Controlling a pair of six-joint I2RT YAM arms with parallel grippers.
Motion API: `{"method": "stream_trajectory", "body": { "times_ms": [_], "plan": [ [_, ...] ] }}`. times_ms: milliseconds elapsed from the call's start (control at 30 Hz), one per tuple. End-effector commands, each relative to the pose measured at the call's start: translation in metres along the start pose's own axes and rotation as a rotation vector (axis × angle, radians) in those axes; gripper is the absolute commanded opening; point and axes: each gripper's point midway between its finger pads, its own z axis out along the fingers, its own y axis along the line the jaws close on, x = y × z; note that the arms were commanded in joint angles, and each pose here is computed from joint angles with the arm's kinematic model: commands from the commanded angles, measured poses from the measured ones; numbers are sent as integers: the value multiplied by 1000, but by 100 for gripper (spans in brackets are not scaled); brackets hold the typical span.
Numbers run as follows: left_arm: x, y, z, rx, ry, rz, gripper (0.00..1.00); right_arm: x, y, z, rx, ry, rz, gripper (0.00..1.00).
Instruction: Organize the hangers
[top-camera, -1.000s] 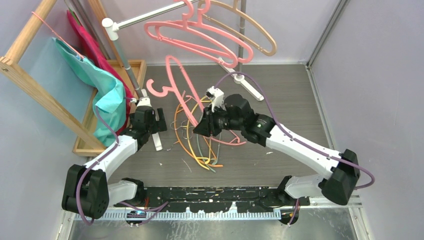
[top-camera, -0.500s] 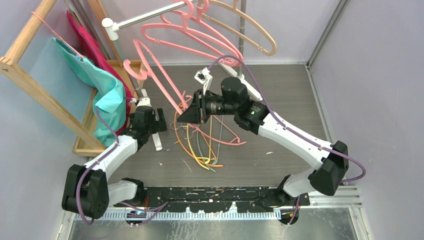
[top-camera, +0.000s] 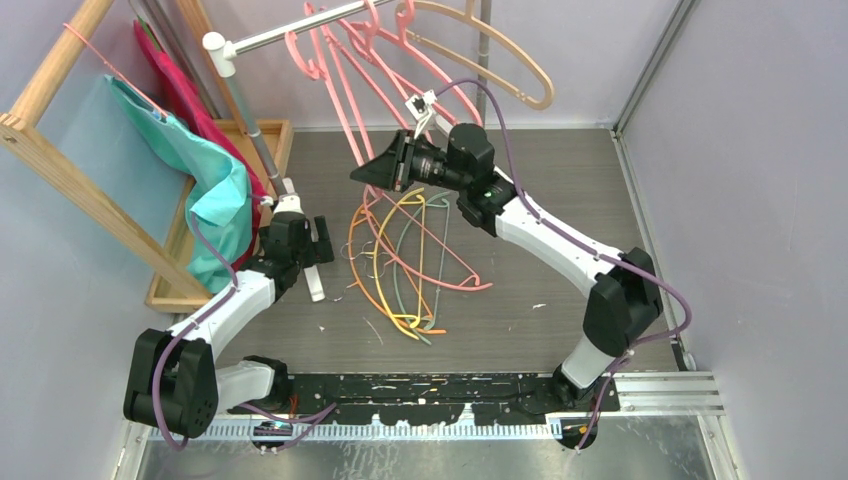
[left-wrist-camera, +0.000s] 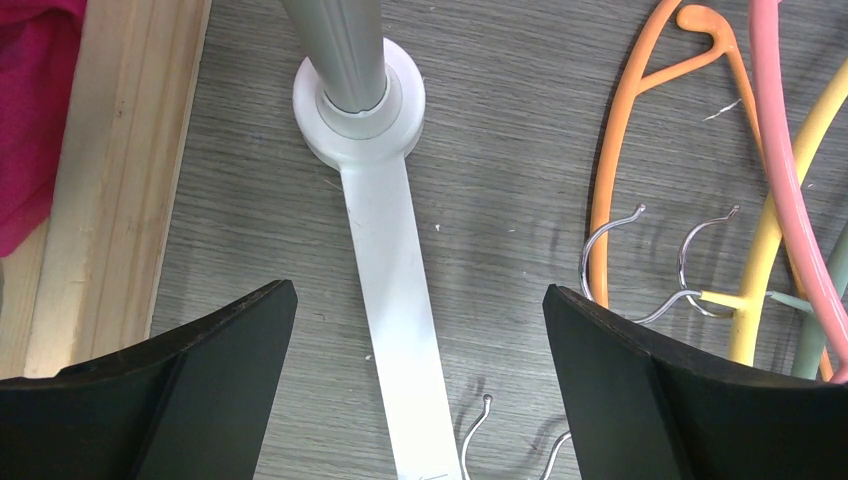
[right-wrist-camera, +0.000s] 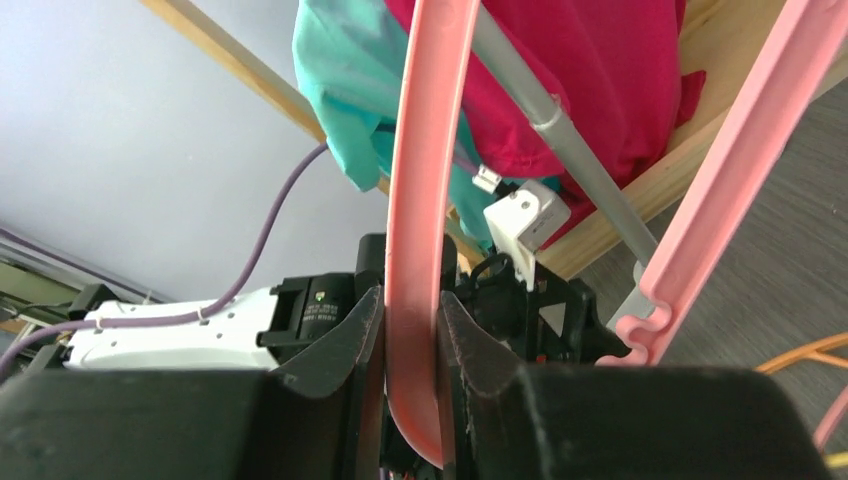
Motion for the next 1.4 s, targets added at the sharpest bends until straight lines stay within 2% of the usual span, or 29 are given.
{"method": "stream_trajectory", "body": {
  "times_ms": [0,367,633,900,1367],
  "plan": [
    [-15,-3,-2,6,-53,-27,98,-72,54,-2,-160,-187,-90,1],
    [-16,-4,0,9,-52,-24,98,-91,53,7,-170,-246,-30,1],
    [-16,-4,0,9,-51,-24,98,-83,21,5,-105,-251,164,1],
    [-16,-3,-1,9,-54,-26,98,-91,7,-26,17,-360,219,1],
    [-15,-2,-3,9,-59,-29,98,-129,-27,-70,141,-519,211,1]
  ]
}}
